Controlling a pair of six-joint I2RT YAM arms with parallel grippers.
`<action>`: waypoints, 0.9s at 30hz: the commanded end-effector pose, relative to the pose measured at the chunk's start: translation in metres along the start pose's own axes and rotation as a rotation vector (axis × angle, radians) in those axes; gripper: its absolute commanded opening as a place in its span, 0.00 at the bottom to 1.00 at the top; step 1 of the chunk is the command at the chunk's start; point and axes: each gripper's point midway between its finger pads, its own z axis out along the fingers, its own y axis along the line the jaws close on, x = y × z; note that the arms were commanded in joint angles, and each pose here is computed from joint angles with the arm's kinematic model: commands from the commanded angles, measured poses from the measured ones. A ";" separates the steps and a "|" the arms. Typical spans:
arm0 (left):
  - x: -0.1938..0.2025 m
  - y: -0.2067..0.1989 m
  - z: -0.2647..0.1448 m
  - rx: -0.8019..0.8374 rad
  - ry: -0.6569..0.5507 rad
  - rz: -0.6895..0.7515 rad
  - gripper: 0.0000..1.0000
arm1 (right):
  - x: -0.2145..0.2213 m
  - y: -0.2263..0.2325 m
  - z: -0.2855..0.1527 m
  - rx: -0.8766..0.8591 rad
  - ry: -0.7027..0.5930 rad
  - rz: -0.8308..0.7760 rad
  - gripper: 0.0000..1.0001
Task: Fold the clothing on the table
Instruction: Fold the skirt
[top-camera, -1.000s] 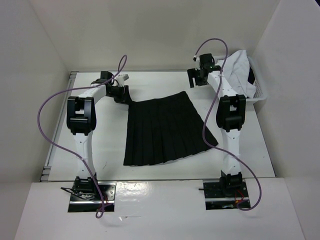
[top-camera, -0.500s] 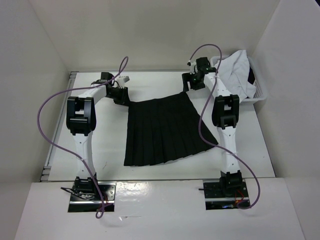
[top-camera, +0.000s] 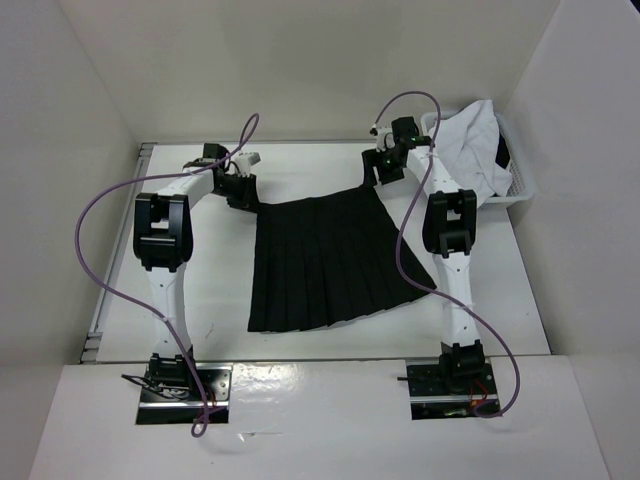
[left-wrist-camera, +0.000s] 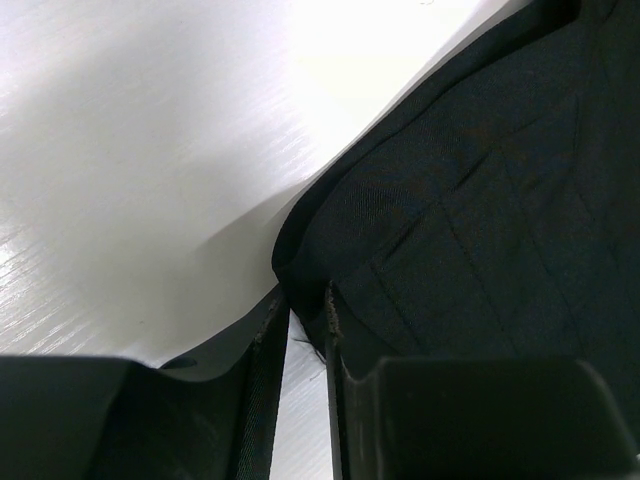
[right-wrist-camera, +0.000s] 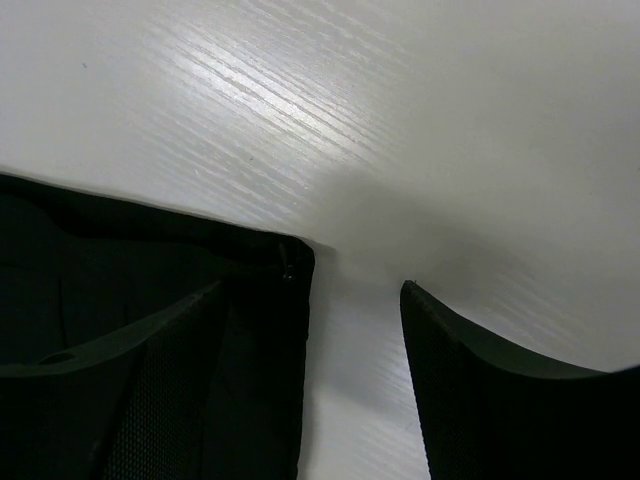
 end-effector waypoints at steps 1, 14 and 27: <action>0.023 0.014 0.003 -0.060 0.082 0.007 0.28 | 0.003 0.003 0.005 -0.039 0.012 -0.017 0.73; 0.025 0.013 0.002 -0.058 0.090 0.002 0.23 | 0.011 0.029 0.018 -0.106 0.046 -0.063 0.49; 0.019 0.017 0.006 -0.059 0.085 0.005 0.03 | 0.015 0.033 0.013 -0.130 0.068 -0.081 0.05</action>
